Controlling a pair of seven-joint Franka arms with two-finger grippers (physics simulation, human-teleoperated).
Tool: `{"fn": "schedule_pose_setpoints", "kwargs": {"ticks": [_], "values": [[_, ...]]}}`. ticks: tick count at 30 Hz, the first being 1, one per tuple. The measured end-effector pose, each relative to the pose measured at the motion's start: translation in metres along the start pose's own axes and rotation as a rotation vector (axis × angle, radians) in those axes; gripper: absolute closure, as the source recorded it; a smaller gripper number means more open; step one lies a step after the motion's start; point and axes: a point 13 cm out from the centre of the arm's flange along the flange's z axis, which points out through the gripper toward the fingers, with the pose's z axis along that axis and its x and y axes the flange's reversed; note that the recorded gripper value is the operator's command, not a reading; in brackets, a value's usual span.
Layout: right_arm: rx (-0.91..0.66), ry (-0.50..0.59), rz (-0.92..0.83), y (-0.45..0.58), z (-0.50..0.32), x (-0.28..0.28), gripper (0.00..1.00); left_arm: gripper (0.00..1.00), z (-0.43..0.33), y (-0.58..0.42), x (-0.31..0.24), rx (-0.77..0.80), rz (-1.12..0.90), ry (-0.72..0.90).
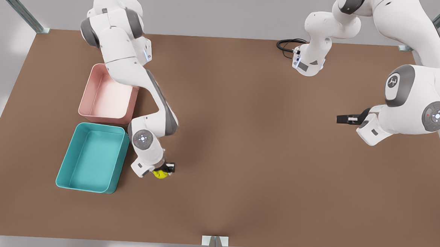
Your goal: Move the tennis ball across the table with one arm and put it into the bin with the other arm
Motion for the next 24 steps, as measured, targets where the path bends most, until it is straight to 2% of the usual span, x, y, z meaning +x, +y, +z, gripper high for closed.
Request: {"fn": "schedule_pose_setpoints", "kwargs": {"ticks": [4,8,10,12,16,19,22,24], "values": [[0.061,0.011,0.079,-0.128,-0.075,-0.034,0.33,0.0,0.002,-0.002,0.006,-0.001,0.003,0.023],[0.197,0.13,0.128,-0.276,-0.067,-0.016,0.33,0.0,0.003,-0.002,0.009,-0.002,0.0,0.036],[0.22,0.196,0.12,-0.312,-0.05,0.0,0.33,0.0,0.002,0.001,0.01,-0.001,-0.005,0.037],[0.224,0.242,0.087,-0.324,-0.039,0.011,0.0,0.0,0.002,0.002,0.01,-0.001,-0.007,0.038],[0.213,0.29,0.009,-0.317,-0.031,0.02,0.0,0.0,0.002,0.001,0.01,-0.002,-0.007,0.04],[0.187,0.268,-0.059,-0.279,-0.054,0.003,0.0,0.0,0.003,0.001,0.01,-0.003,-0.007,0.041],[0.145,0.197,-0.094,-0.213,-0.14,-0.033,0.0,0.0,0.002,0.001,0.01,-0.003,-0.007,0.04],[0.094,0.188,-0.095,-0.195,-0.222,-0.018,0.0,0.0,0.002,0.0,0.01,-0.004,-0.006,0.039]]}}
